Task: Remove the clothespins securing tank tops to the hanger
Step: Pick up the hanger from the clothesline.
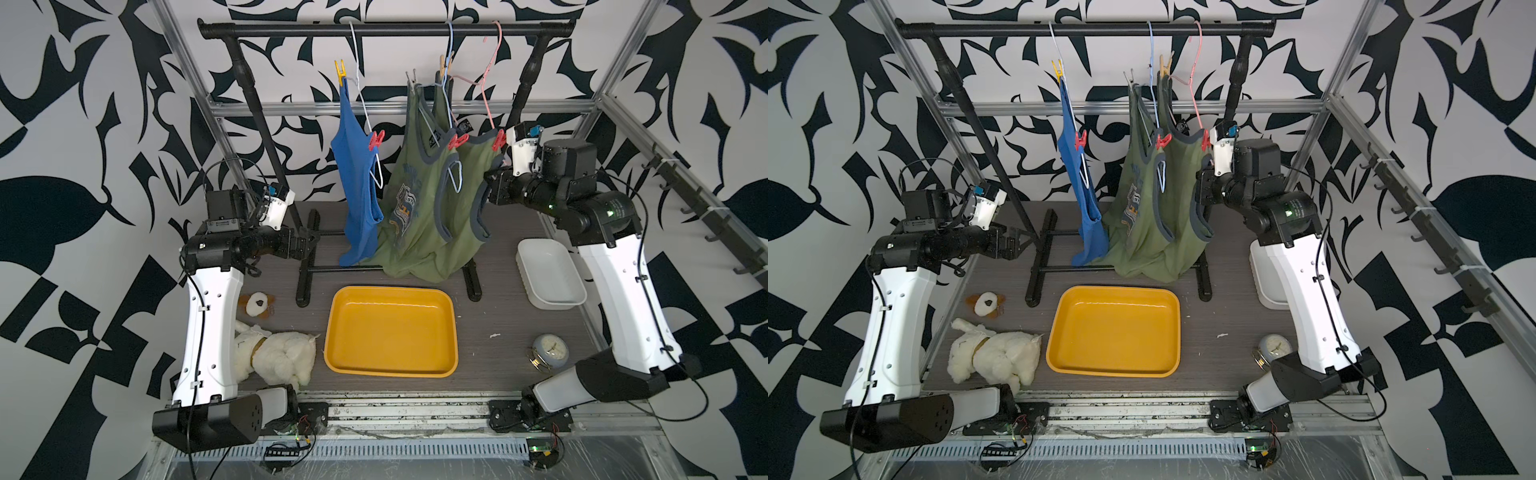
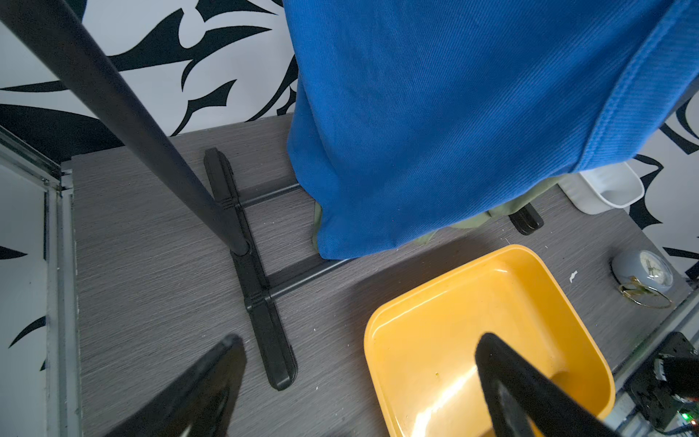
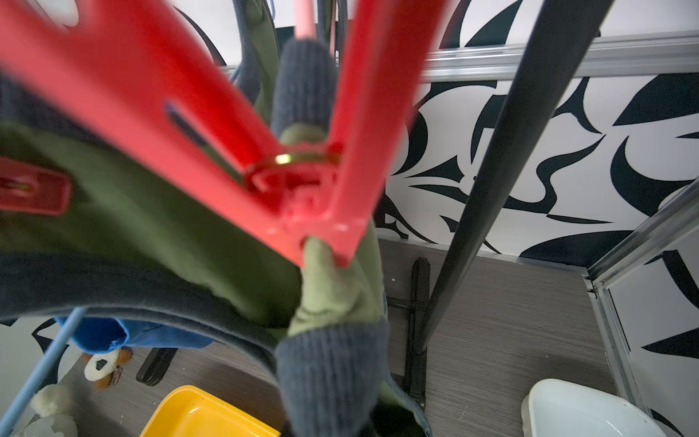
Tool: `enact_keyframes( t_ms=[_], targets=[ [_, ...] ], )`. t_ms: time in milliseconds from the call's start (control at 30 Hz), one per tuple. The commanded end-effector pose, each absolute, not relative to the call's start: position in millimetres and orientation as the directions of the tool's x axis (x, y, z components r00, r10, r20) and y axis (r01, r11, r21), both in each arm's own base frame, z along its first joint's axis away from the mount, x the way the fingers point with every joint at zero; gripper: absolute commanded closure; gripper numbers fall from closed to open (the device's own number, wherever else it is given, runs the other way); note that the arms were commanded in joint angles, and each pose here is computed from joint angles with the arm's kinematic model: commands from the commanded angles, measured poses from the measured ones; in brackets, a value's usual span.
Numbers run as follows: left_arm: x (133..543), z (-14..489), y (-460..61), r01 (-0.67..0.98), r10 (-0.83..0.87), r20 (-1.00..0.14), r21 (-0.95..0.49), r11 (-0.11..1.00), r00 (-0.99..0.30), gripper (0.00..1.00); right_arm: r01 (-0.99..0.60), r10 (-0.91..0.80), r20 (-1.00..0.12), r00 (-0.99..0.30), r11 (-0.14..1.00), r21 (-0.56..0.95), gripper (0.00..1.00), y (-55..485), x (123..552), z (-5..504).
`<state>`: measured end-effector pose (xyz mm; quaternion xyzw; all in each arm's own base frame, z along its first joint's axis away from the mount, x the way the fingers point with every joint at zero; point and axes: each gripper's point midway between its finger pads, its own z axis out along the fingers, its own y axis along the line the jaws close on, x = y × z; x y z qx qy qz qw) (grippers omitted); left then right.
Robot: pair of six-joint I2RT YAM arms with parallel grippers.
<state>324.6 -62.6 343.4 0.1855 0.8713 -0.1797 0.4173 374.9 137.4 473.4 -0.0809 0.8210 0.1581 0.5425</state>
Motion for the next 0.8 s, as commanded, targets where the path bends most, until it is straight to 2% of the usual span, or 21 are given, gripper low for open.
enact_keyframes(
  t_ms=[0, 200, 767],
  targets=[
    [326.2, 332.5, -64.4, 0.476, 0.176, -0.764, -0.188, 0.859, -0.621, 0.01, -0.335, 0.064, -0.966, -0.252, 0.93, 0.149, 1.0, 136.2, 370.8, 508.9],
    [332.5, 329.5, -64.1, 0.469, 0.166, -0.759, -0.201, 0.86, -0.63, 0.01, -0.321, 0.09, -0.986, -0.14, 0.938, 0.131, 1.0, 130.6, 372.0, 528.2],
    [336.5, 340.0, -67.8, 0.471, 0.159, -0.772, -0.199, 0.859, -0.616, 0.01, -0.325, 0.12, -0.993, 0.016, 0.939, 0.108, 1.0, 126.7, 369.2, 573.3]
  ],
)
